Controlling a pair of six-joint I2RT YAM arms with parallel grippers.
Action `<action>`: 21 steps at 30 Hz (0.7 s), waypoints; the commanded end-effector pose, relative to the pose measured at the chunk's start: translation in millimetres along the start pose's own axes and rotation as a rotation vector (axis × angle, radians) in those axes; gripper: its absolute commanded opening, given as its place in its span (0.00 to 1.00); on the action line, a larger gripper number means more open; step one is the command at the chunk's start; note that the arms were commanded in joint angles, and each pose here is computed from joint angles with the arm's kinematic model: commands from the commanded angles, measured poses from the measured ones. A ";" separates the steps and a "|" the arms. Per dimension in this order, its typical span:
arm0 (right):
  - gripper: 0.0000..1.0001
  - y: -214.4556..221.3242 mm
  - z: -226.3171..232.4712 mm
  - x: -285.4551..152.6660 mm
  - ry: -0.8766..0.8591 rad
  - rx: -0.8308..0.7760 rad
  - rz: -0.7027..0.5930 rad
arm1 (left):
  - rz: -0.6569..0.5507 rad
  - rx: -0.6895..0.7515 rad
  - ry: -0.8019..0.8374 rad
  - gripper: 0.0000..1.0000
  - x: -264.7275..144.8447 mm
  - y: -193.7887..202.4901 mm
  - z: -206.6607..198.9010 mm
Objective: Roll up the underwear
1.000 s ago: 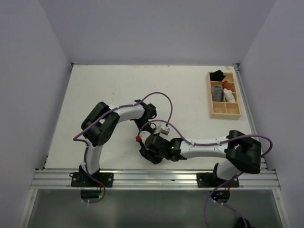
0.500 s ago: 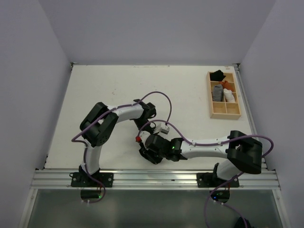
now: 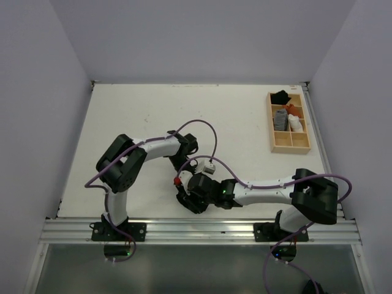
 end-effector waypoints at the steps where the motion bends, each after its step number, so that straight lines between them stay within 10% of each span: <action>1: 0.01 90.5 -15.6 3.0 0.048 0.227 0.329 | -0.036 0.114 0.047 0.42 -13.3 -0.6 -29.8; 16: 0.00 100.9 -8.9 11.1 0.023 0.270 0.396 | -0.135 0.086 0.054 0.41 -40.7 -28.5 -10.4; 21: 0.00 104.3 -3.9 11.7 0.000 0.291 0.392 | -0.161 -0.035 -0.165 0.41 -59.8 -21.2 30.6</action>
Point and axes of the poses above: each gripper's point midway between its finger pads, its own x axis out along the fingers, its own z axis along the line the jaws close on, y = z × x, the point moved 1 cm from there along -x, back along the fingers, and after that the axes turned 14 degrees about -x, right-handed, at the moved point
